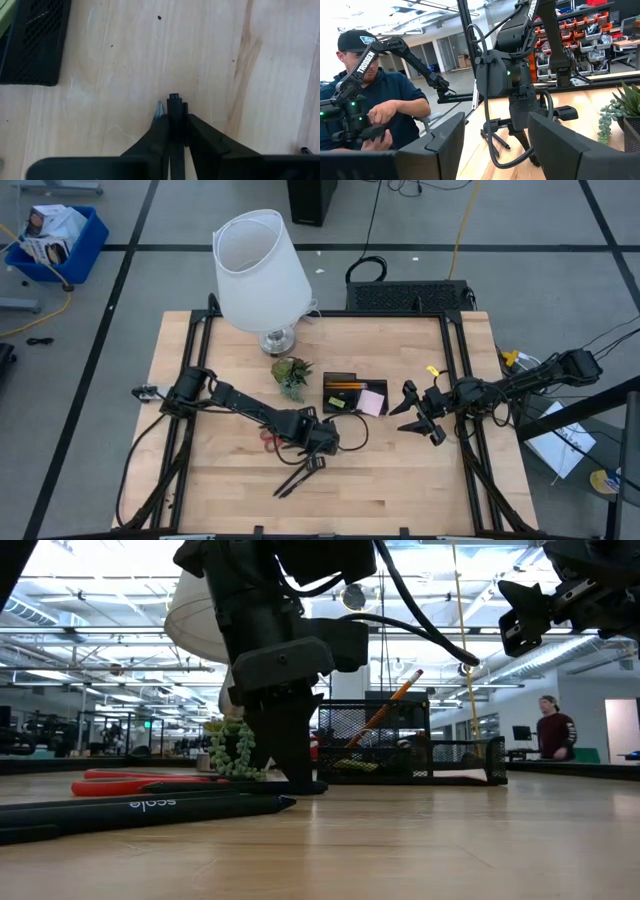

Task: Pick and place office supplies into organizer
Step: Put the black pen into the desk organizer

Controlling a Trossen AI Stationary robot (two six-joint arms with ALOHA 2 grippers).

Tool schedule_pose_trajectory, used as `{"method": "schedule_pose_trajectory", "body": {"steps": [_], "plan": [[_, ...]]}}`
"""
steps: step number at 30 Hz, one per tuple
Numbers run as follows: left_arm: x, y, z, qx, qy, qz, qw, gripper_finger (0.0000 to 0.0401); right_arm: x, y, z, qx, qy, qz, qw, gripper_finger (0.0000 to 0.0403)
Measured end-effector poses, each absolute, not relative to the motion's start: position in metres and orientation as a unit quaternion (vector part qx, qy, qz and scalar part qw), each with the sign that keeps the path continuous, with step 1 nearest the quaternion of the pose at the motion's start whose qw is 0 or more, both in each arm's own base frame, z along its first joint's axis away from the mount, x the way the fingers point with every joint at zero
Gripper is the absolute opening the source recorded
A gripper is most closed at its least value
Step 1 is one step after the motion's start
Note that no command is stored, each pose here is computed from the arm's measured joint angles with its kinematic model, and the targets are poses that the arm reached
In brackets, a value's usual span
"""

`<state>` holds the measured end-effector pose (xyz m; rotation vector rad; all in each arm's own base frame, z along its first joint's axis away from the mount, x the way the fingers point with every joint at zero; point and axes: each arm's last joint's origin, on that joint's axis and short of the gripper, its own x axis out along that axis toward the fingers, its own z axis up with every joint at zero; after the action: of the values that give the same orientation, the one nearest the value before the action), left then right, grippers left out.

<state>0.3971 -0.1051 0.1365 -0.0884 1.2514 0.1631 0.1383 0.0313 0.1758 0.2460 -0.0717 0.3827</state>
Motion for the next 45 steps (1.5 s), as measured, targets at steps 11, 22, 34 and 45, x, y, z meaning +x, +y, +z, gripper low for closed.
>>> {"method": "schedule_pose_trajectory", "body": {"steps": [11, 22, 34, 45], "plan": [[0.398, -0.105, 0.137, -0.039, 0.582, 0.073, 0.809, 0.0060, 0.138, 0.031, 0.176, 0.122, -0.035, 0.189, 0.974, 0.0212], [0.399, -0.106, 0.138, -0.034, 0.574, 0.068, 0.816, 0.0053, 0.138, 0.031, 0.176, 0.122, -0.036, 0.190, 0.974, 0.0210], [0.399, -0.112, 0.146, -0.022, 0.572, 0.060, 0.818, 0.0049, 0.138, 0.031, 0.176, 0.122, -0.035, 0.189, 0.974, 0.0210], [0.393, -0.117, 0.174, -0.005, 0.532, 0.075, 0.843, 0.0050, 0.138, 0.031, 0.176, 0.122, -0.035, 0.189, 0.974, 0.0209]]}}
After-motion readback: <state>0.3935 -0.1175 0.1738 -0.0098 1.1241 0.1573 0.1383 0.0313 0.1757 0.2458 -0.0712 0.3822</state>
